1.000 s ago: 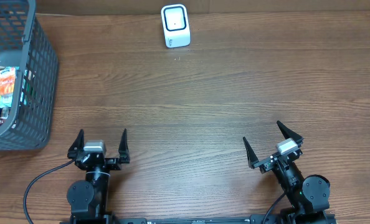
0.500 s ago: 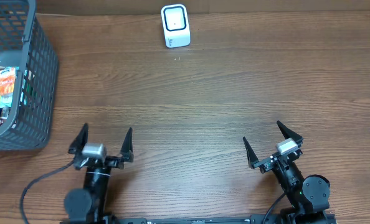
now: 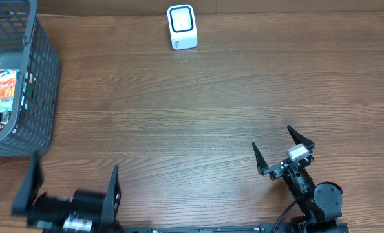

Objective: Scan the item barcode
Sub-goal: 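Raise the left gripper and move it over the grey basket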

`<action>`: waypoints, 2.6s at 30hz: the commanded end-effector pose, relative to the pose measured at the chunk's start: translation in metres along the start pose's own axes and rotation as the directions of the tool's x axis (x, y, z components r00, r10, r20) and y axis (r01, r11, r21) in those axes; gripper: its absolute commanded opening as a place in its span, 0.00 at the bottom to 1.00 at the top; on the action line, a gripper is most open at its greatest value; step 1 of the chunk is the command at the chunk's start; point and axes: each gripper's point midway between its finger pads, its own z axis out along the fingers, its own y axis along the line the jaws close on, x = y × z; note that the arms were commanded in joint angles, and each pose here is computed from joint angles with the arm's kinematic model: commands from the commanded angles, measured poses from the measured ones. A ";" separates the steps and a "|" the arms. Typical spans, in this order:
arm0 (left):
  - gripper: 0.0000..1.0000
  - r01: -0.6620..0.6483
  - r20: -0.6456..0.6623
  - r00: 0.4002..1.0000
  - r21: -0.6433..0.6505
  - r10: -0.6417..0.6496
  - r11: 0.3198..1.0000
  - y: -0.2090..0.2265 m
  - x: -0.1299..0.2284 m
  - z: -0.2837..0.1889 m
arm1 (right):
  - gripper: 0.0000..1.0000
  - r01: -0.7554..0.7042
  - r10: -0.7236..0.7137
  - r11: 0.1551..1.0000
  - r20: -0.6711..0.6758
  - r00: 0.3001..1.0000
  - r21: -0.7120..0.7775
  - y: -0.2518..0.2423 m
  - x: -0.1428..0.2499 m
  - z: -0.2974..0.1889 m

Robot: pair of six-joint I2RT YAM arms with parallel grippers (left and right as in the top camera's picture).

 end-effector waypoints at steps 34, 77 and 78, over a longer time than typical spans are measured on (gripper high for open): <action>1.00 -0.015 -0.685 0.729 -0.038 -0.014 0.999 0.065 -0.011 0.171 | 1.00 0.005 -0.005 1.000 0.005 1.000 0.013 -0.002 0.001 0.000; 0.99 -0.222 -0.831 0.101 -0.555 -0.547 0.802 0.306 0.291 0.052 | 1.00 0.005 -0.005 1.000 0.005 1.000 0.013 -0.002 0.002 0.000; 1.00 -0.236 -0.821 0.074 -0.566 -0.566 0.790 0.318 0.302 0.037 | 1.00 0.005 -0.005 1.000 0.004 1.000 0.013 -0.002 0.002 0.000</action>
